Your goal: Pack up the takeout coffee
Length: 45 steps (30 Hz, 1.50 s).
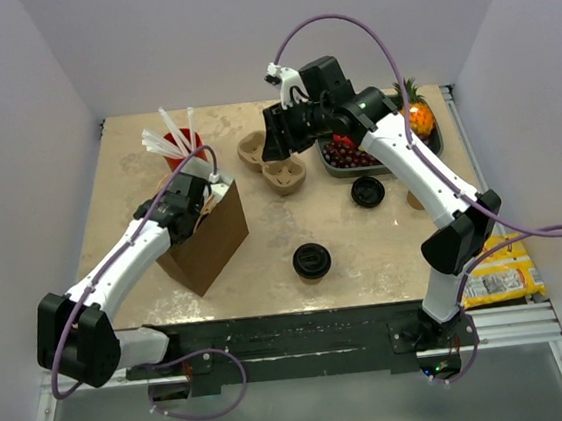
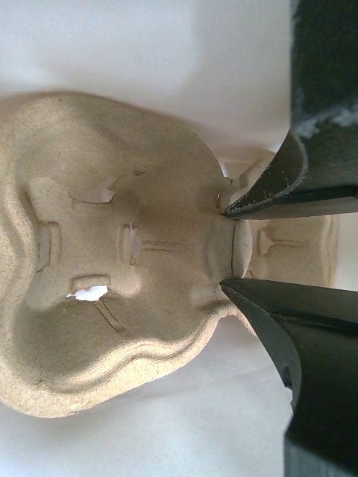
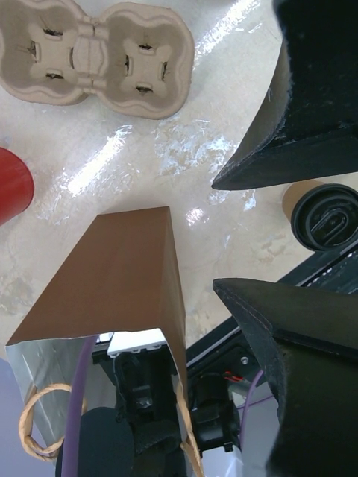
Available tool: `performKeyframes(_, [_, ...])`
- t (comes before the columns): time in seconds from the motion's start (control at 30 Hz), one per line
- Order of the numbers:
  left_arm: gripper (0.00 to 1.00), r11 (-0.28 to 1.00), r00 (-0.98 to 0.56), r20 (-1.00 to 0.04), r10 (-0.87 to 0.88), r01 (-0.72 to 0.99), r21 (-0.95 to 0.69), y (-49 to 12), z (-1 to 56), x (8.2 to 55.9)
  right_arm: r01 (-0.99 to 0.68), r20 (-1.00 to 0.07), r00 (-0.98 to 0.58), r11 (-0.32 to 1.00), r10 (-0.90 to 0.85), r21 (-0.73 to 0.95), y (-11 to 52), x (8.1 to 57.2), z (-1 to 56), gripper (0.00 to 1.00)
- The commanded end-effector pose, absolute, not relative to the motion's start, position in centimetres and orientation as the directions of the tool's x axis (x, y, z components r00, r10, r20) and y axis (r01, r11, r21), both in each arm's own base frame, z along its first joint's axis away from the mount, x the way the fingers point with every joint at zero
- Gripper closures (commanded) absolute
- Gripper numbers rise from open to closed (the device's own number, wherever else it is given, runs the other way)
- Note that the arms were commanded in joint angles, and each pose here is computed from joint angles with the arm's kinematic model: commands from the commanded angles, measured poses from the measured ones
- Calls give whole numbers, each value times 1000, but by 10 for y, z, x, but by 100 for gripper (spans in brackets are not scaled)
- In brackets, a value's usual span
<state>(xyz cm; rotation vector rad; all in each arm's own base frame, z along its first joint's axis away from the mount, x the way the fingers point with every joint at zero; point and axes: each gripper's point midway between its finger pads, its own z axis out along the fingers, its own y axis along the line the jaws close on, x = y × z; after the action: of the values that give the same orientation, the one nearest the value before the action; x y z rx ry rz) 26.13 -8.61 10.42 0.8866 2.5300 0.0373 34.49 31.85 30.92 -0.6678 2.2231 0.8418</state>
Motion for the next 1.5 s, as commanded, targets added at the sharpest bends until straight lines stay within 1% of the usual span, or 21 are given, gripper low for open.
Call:
performKeyframes(0.0, [61, 772, -614, -517, 596, 615, 159, -99, 139, 268, -687, -787, -584, 636, -197, 351, 318, 338, 339, 45])
performKeyframes(0.03, [57, 772, -599, -538, 593, 612, 170, -100, 148, 271, -688, -787, -584, 636, -200, 349, 318, 339, 338, 44])
performKeyframes(0.07, [56, 772, -582, -562, 588, 611, 175, -101, 156, 272, -691, -789, -580, 634, -201, 347, 318, 339, 338, 43])
performKeyframes(0.17, [49, 761, -549, -588, 594, 620, 191, -102, 168, 273, -694, -792, -578, 630, -199, 349, 319, 340, 339, 42])
performKeyframes(0.2, [43, 760, -547, -589, 595, 620, 192, -102, 170, 273, -695, -791, -578, 630, -200, 348, 320, 341, 339, 42])
performKeyframes(0.33, [39, 750, -543, -578, 609, 631, 197, -101, 171, 271, -701, -800, -566, 629, -201, 337, 320, 342, 343, 41])
performKeyframes(0.5, [37, 734, -509, -605, 613, 651, 196, -106, 188, 271, -707, -804, -559, 623, -203, 335, 321, 341, 345, 40])
performKeyframes(0.7, [36, 710, -341, -745, 573, 660, 244, -121, 255, 280, -721, -813, -545, 609, -204, 330, 325, 344, 349, 38])
performKeyframes(0.8, [35, 687, -253, -784, 566, 671, 279, -126, 284, 281, -734, -815, -543, 586, -203, 344, 330, 343, 351, 36])
performKeyframes(0.9, [34, 689, -217, -808, 548, 665, 288, -129, 302, 283, -756, -809, -552, 530, -201, 384, 344, 338, 352, 33])
performKeyframes(0.97, [34, 728, -245, -816, 524, 625, 280, -124, 308, 285, -779, -811, -547, 479, -206, 404, 358, 331, 355, 31])
performKeyframes(1.03, [34, 768, -234, -828, 509, 558, 314, -111, 328, 286, -802, -820, -530, 439, -214, 404, 371, 324, 358, 28])
performKeyframes(1.07, [34, 781, -231, -831, 505, 532, 327, -105, 334, 287, -802, -819, -530, 446, -221, 398, 376, 326, 354, 25])
performKeyframes(1.1, [31, 803, -236, -834, 499, 486, 343, -95, 345, 287, -811, -826, -518, 437, -225, 389, 380, 324, 357, 25])
performKeyframes(1.17, [28, 826, -292, -814, 502, 440, 351, -77, 343, 280, -821, -831, -502, 433, -237, 373, 388, 321, 354, 23])
performKeyframes(1.2, [22, 838, -348, -788, 508, 413, 358, -65, 333, 274, -820, -831, -499, 444, -247, 361, 392, 324, 348, 23])
performKeyframes(1.23, [21, 845, -365, -784, 502, 399, 356, -59, 331, 266, -824, -830, -495, 444, -258, 353, 398, 320, 345, 24])
performKeyframes(1.3, [18, 860, -413, -764, 496, 359, 364, -43, 320, 254, -823, -826, -491, 459, -278, 335, 405, 318, 336, 29])
performKeyframes(1.37, [16, 879, -464, -751, 470, 319, 353, -30, 306, 249, -821, -821, -489, 474, -294, 319, 410, 317, 328, 32])
performKeyframes(1.47, [17, 910, -522, -746, 414, 242, 336, -12, 295, 249, -803, -808, -494, 525, -320, 282, 414, 322, 311, 36])
